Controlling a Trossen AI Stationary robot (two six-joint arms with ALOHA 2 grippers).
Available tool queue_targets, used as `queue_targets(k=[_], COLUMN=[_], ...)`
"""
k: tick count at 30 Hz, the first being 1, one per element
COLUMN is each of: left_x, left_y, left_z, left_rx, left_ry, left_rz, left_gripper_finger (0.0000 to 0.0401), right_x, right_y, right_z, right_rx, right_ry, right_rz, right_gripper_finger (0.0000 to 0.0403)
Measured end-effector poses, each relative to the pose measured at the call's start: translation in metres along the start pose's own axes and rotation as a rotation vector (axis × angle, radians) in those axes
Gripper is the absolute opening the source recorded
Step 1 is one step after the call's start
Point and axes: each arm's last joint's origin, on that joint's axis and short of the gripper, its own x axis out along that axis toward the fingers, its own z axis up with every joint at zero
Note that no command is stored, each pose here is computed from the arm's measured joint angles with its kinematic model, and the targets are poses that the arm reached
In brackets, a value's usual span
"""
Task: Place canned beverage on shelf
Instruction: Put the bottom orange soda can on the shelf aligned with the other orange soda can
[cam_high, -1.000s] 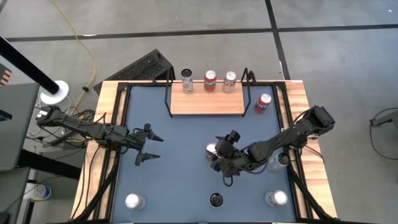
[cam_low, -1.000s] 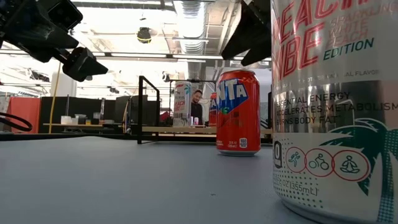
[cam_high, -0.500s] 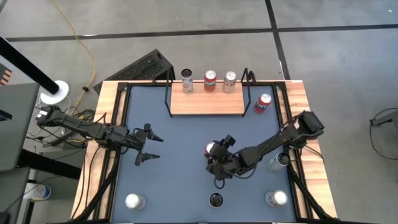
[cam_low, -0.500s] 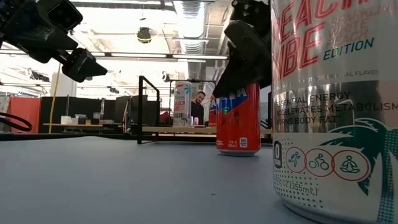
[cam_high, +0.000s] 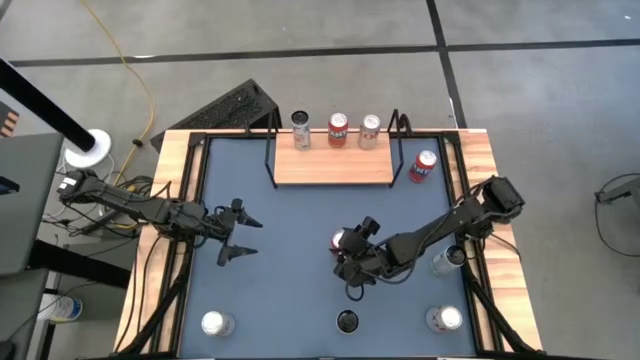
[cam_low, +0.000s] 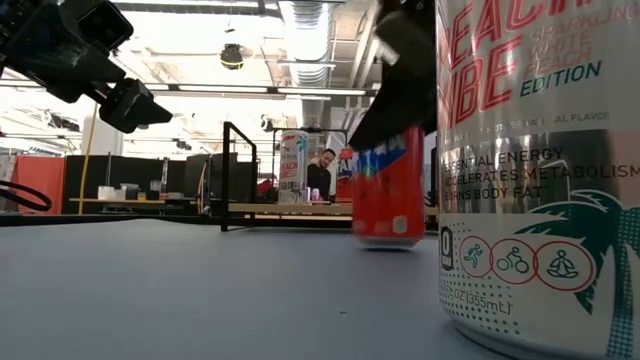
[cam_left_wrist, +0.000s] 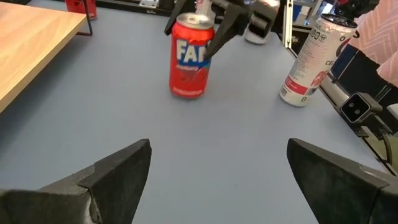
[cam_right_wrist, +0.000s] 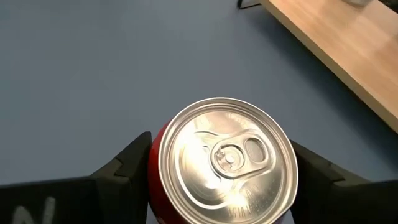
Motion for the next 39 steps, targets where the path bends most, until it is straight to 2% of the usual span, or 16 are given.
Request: queue_targets(k=[5,9,15,18,21,25,28,33,39], left_x=[0.000,0.000,0.000,0.000,0.000,0.000,0.000,0.000,0.000], left_y=[0.000,0.000,0.000,0.000,0.000,0.000,0.000,0.001,0.002], left_z=[0.000,-0.001,-0.001,-0.001,-0.002,-0.002,-0.001,-0.001,-0.001], left_rx=[-0.001,0.002,0.033,0.048,0.061,0.080,0.088,0.093,0.118], left_ry=[0.004,0.011,0.015,0.015,0.016,0.016,0.013,0.010,0.004], left_rz=[0.001,0.002,0.002,0.003,0.002,0.004,0.005,0.030,0.072], left_gripper_finger=[0.0364,0.0364,0.0364,0.0364,0.0364,0.0364,0.0364,0.0364,0.0364], right_x=[-0.022,-0.041,-0.044,-0.032,-0.014,0.016,0.037,0.063,0.087], right_y=[-0.011,-0.025,-0.063,-0.087,-0.109,-0.144,-0.174,-0.224,-0.259], right_z=[0.019,0.038,0.073,0.089,0.105,0.117,0.120,0.121,0.112], right_rx=[-0.024,-0.105,-0.230,-0.285,-0.343,-0.410,-0.438,-0.417,-0.459], right_ry=[-0.037,-0.091,-0.114,-0.123,-0.160,-0.180,-0.170,-0.159,-0.153], right_rz=[0.054,0.082,0.194,0.223,0.317,0.377,0.423,0.422,0.468], right_gripper_finger=[0.0254,0.0254,0.0254,0.0254,0.0254,0.0254,0.0254,0.0253,0.0253])
